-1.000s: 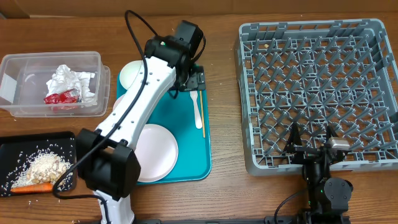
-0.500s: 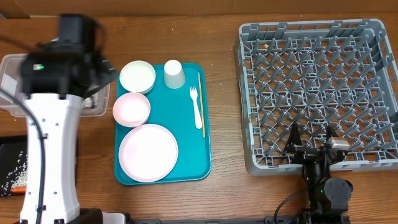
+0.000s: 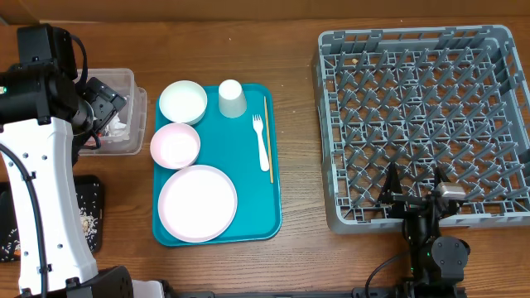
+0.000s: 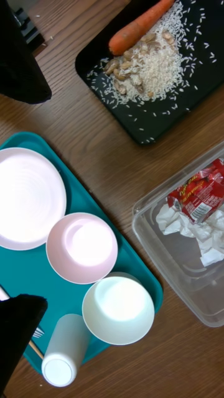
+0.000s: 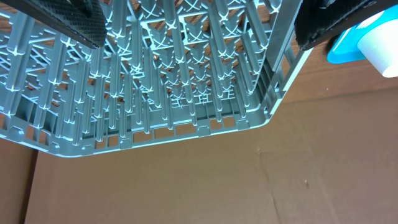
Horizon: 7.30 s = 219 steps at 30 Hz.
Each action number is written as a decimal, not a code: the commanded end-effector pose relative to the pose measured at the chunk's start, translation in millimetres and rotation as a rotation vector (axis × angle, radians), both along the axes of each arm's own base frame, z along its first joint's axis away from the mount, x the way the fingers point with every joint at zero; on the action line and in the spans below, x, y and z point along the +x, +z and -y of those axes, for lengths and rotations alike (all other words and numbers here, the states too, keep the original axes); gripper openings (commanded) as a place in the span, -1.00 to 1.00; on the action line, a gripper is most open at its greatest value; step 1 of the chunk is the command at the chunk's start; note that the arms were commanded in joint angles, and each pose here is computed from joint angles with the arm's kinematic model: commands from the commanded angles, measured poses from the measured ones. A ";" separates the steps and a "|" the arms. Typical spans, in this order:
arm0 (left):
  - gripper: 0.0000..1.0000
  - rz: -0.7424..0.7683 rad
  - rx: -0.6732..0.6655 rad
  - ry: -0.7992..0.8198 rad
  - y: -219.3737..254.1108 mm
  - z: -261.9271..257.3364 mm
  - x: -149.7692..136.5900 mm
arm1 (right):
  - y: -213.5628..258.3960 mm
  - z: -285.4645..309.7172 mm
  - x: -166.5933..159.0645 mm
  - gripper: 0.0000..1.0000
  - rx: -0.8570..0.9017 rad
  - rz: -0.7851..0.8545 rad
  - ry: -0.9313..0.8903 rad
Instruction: Sort waste into correct bins and load items into the dishwasher
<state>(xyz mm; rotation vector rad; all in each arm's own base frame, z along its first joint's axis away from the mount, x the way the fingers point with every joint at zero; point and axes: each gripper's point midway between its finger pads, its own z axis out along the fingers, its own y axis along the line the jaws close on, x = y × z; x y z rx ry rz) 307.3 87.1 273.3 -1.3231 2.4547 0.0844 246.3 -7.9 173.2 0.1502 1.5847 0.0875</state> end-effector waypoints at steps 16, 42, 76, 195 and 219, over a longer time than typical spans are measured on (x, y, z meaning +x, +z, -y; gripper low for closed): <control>1.00 -0.016 0.067 0.297 -1.7 -92.4 -31.6 | 42.6 -171.7 -128.7 1.00 -0.116 0.233 1.316; 1.00 -0.044 0.010 0.403 -10.5 -116.4 -53.4 | 220.3 -227.3 12.8 1.00 0.068 0.045 1.339; 1.00 -0.044 0.010 0.403 -10.4 -116.4 -53.4 | -99.6 -388.6 35.0 1.00 -0.065 -1.000 0.929; 1.00 -0.044 0.010 0.403 -10.5 -116.4 -53.4 | 123.0 -19.9 234.6 0.88 0.166 -0.620 0.286; 1.00 -0.044 0.010 0.403 -10.5 -116.4 -53.4 | -88.0 -445.5 104.1 0.89 -0.099 -0.974 0.847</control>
